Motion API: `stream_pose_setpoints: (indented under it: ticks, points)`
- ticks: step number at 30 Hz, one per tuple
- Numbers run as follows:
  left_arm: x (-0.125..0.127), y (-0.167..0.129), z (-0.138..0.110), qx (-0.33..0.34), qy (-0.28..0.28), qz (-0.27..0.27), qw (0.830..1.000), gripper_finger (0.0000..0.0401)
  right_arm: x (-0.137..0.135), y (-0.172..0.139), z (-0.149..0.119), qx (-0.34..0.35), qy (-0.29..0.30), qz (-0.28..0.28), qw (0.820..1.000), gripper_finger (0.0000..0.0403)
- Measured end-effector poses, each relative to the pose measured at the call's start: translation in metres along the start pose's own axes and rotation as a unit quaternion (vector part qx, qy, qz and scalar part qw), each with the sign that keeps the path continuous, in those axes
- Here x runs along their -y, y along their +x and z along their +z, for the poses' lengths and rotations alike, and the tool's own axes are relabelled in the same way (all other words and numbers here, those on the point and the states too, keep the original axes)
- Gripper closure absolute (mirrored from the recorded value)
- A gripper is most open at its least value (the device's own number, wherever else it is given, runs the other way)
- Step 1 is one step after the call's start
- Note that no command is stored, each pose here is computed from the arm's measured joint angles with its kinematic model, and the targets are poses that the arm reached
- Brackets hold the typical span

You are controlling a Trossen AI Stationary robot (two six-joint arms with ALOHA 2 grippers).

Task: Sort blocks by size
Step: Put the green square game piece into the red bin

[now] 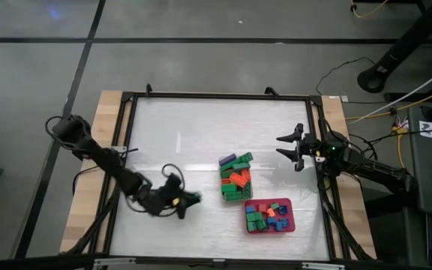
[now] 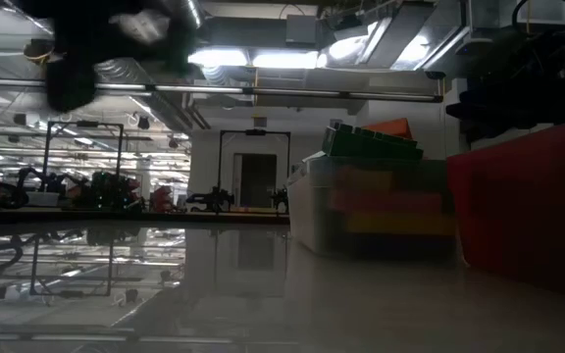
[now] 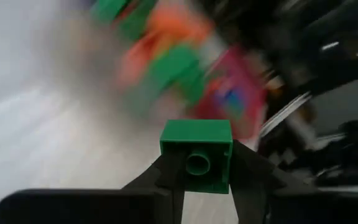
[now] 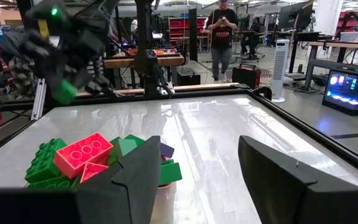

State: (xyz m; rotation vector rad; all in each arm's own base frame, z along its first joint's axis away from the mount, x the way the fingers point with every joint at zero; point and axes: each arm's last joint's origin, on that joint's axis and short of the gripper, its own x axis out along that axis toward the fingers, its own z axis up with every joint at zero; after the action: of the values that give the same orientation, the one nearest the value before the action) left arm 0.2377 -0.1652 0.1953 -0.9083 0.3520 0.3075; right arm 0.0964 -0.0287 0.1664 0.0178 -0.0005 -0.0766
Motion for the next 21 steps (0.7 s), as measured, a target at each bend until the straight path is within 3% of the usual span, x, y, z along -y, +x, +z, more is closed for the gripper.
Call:
stream_pose_setpoints:
  ticks: [4, 7, 15, 21]
  points:
    - [0.017, 0.032, 0.028, 0.088, 0.053, -0.081, 0.991, 0.0324, 0.0, 0.0, 0.0, 0.0, 0.0, 0.0, 1.0, 0.0189]
    - [0.029, 0.065, 0.041, 0.117, 0.101, -0.123, 0.98, 0.0323, 0.0, 0.0, 0.0, 0.0, 0.0, 0.0, 1.0, 0.0189]
    - [0.064, 0.175, 0.044, 0.096, 0.213, -0.18, 0.955, 0.0318, 0.0, 0.0, 0.0, 0.0, 0.0, 0.0, 1.0, 0.0189]
    - [0.079, 0.221, 0.033, 0.095, 0.242, -0.214, 0.942, 0.0315, 0.0, 0.0, 0.0, 0.0, 0.0, 0.0, 1.0, 0.0189]
